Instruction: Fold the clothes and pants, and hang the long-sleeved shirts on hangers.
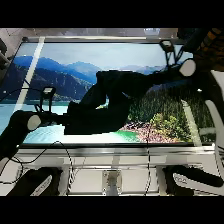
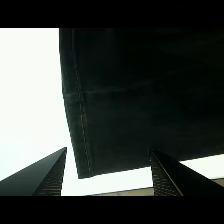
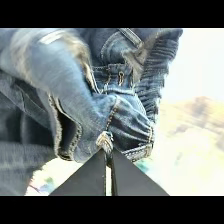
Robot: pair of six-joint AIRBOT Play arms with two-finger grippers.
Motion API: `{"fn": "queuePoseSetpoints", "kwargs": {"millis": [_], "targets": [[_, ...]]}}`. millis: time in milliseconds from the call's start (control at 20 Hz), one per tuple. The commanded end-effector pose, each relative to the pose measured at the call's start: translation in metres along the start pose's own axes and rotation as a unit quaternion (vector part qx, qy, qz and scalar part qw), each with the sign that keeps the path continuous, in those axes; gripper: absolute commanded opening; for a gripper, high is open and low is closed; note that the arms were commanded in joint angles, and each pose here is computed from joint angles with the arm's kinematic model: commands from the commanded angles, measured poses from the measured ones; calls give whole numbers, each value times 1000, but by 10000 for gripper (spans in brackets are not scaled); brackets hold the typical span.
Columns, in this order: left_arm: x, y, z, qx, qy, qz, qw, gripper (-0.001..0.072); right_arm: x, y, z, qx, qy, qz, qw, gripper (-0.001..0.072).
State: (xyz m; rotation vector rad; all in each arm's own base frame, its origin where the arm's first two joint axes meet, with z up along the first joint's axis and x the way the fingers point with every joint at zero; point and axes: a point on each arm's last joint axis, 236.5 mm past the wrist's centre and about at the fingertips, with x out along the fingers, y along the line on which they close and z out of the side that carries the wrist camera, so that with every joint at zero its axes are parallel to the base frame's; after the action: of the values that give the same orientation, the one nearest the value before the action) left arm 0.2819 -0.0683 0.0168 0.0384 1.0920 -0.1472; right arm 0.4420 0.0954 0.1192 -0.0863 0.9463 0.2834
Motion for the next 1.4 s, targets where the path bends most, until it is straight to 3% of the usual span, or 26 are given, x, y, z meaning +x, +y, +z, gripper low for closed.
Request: {"fn": "queuePoseSetpoints", "kwargs": {"millis": [0,200,450,850,1200,1350], "targets": [[-27,-1,14,0,-56,-6,998,570,-84,-55,-27,-5,15,-106,994,15],[-34,-1,15,-1,-66,-8,998,570,-179,-131,-78,64,27,-236,969,15],[-33,-2,12,29,-60,-7,998,570,-238,-188,-173,182,39,-333,924,16],[-31,-18,-19,187,-1,-27,982,570,-136,-172,-299,244,166,-267,917,16],[-25,-9,-15,296,1,-6,955,573,-121,-174,-307,240,164,-266,919,17],[-5,-11,-20,371,29,-18,928,689,-120,-174,-306,240,163,-266,919,17]]}}
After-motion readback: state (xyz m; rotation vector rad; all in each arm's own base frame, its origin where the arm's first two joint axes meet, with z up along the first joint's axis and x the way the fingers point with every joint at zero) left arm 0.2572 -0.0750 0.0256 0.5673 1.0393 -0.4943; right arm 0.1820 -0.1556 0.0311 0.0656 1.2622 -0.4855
